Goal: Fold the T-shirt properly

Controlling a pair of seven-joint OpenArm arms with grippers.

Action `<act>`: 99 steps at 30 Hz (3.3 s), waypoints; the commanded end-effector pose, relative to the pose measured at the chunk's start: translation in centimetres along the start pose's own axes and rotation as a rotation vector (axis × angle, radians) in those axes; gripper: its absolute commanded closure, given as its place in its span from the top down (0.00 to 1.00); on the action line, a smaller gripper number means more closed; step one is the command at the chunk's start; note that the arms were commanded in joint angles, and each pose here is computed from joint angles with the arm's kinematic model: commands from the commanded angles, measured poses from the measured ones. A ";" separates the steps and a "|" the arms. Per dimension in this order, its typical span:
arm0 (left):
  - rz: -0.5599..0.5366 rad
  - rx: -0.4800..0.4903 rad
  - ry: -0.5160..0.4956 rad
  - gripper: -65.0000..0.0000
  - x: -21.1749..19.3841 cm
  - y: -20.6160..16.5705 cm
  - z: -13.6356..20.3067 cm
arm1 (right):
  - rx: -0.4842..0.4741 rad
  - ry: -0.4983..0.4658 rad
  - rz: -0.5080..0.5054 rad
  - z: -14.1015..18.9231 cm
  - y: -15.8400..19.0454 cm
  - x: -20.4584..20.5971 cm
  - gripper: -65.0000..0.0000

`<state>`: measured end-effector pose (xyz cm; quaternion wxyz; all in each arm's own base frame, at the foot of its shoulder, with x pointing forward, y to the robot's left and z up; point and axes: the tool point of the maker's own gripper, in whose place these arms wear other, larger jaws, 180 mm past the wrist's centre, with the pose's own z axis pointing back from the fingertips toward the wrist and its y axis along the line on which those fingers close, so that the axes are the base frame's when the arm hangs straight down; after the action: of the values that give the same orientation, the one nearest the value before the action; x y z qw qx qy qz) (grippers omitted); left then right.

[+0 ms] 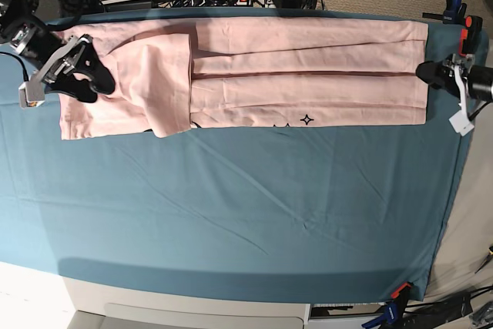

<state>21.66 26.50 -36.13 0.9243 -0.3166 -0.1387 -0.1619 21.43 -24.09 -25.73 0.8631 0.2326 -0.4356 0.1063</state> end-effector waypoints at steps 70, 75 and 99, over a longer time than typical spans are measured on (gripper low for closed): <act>-0.202 -0.008 -0.289 0.00 4.0 -10.8 -4.2 | -0.596 0.312 0.222 -1.8 -8.6 -4.0 0.51; -0.199 -0.039 -0.347 0.00 4.9 -12.3 -4.9 | -0.676 0.308 0.188 -1.4 -9.6 -4.7 0.51; -0.427 -0.377 -0.269 0.00 7.4 -29.1 -17.1 | -0.682 0.338 0.090 -2.4 -11.7 -7.3 0.51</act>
<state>18.99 -7.14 -32.33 0.7838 -0.4513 -0.2644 -0.3348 22.40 -32.41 -37.59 0.9525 -0.0983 -0.2867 0.0284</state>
